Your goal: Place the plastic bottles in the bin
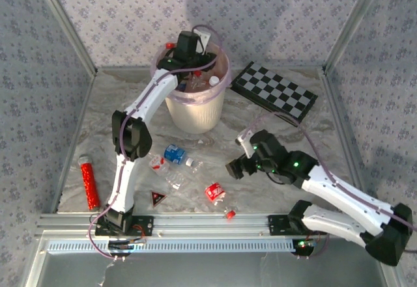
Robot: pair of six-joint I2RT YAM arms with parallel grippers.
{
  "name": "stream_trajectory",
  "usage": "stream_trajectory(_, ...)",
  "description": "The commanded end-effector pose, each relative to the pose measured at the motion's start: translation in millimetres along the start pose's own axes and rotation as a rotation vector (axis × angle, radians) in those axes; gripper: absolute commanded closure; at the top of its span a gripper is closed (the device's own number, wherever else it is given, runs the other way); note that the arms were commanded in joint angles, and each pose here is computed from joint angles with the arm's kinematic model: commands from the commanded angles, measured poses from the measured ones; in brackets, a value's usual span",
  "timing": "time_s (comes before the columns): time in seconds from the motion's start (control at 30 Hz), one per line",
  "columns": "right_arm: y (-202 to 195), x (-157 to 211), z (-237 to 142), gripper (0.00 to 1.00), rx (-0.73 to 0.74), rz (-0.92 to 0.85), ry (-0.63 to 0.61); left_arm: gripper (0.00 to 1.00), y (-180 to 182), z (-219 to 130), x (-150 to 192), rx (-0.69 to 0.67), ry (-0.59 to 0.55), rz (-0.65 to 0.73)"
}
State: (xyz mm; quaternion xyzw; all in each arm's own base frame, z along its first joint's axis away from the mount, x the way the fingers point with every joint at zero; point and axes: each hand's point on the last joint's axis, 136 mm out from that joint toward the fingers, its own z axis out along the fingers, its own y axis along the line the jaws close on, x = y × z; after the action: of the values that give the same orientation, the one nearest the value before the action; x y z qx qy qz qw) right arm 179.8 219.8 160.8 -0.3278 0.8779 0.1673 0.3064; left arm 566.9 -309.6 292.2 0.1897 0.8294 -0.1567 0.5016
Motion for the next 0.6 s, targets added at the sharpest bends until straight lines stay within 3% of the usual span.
stream_trajectory(0.0, 21.9, 35.8, 8.5, 0.00, -0.012, 0.019, 0.172, 0.41, -11.6, -29.2, -38.8, 0.044, -0.061, 0.011)
stream_trajectory(0.17, 58.7, 52.9, 28.0, 0.00, -0.075, -0.006, 0.247, 0.16, -15.3, -63.9, -73.1, 0.053, -0.121, 0.028)
stream_trajectory(0.33, 78.6, 66.5, 53.5, 0.00, -0.124, -0.015, 0.310, 0.00, -17.2, -97.0, -90.0, 0.056, -0.144, 0.027)
stream_trajectory(0.57, 88.2, 89.2, 86.7, 0.00, -0.137, -0.028, 0.417, 0.00, -16.8, -155.1, -111.5, 0.146, -0.175, -0.074)
